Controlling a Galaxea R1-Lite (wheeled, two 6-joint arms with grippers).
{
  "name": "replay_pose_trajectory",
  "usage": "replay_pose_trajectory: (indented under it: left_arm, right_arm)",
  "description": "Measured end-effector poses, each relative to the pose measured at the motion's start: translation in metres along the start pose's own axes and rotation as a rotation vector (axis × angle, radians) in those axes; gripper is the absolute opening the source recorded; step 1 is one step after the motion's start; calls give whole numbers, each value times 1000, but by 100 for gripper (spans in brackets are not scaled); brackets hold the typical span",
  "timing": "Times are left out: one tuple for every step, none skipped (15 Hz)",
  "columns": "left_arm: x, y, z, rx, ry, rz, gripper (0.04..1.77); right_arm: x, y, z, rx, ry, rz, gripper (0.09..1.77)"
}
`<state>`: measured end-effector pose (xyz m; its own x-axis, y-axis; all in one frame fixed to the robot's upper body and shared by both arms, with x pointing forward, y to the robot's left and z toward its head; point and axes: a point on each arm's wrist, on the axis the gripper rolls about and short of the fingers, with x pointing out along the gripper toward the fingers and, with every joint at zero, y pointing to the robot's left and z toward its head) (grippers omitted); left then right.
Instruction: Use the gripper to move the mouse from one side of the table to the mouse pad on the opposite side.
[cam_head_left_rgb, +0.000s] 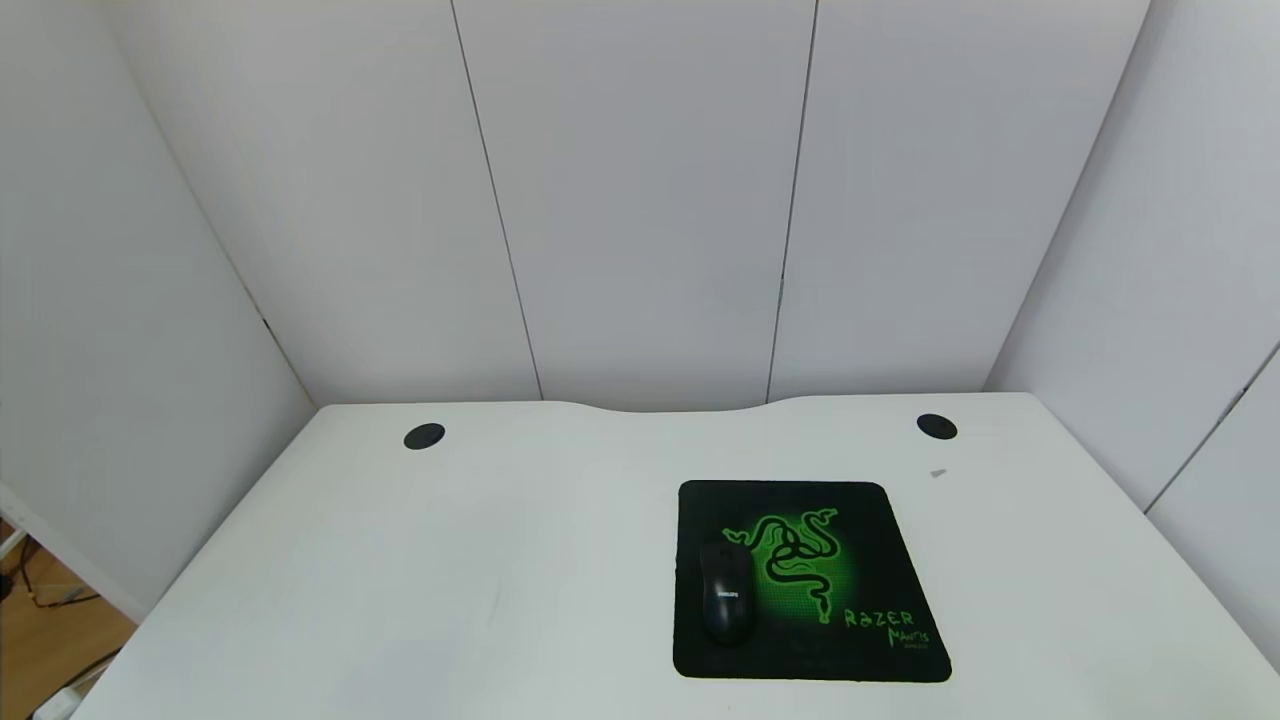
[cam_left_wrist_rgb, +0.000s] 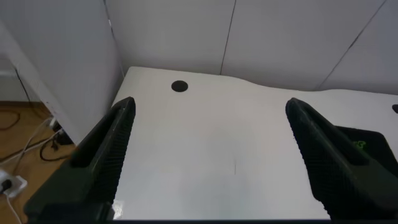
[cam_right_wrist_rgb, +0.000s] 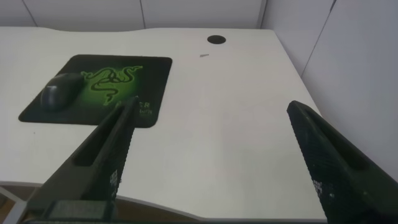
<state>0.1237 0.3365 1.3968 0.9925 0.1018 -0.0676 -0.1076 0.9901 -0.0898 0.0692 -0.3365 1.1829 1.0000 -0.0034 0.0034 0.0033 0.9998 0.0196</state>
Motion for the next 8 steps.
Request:
replay_pose_trajectory:
  left_arm:
    - [-13, 1, -4, 12, -31, -8, 172]
    - [-25, 1, -8, 23, -62, -29, 172]
    - [-37, 2, -13, 33, -93, -66, 172]
    - [-47, 3, -19, 39, -118, -104, 172]
    - [-55, 5, -25, 42, -138, -132, 172]
    - [-64, 7, -31, 43, -161, -152, 172]
    - [-71, 9, -36, 42, -184, -161, 172]
    - [-78, 11, -40, 41, -210, -164, 172]
  right_arm:
    - [0, 0, 0, 0, 0, 0, 171]
    - [0, 0, 0, 0, 0, 0, 171]
    - [0, 0, 0, 0, 0, 0, 171]
    - [0, 0, 0, 0, 0, 0, 171]
    - [0, 0, 0, 0, 0, 0, 171]
    - [0, 0, 0, 0, 0, 0, 171]
    - [0, 0, 0, 0, 0, 0, 171]
    - [0, 0, 0, 0, 0, 0, 171]
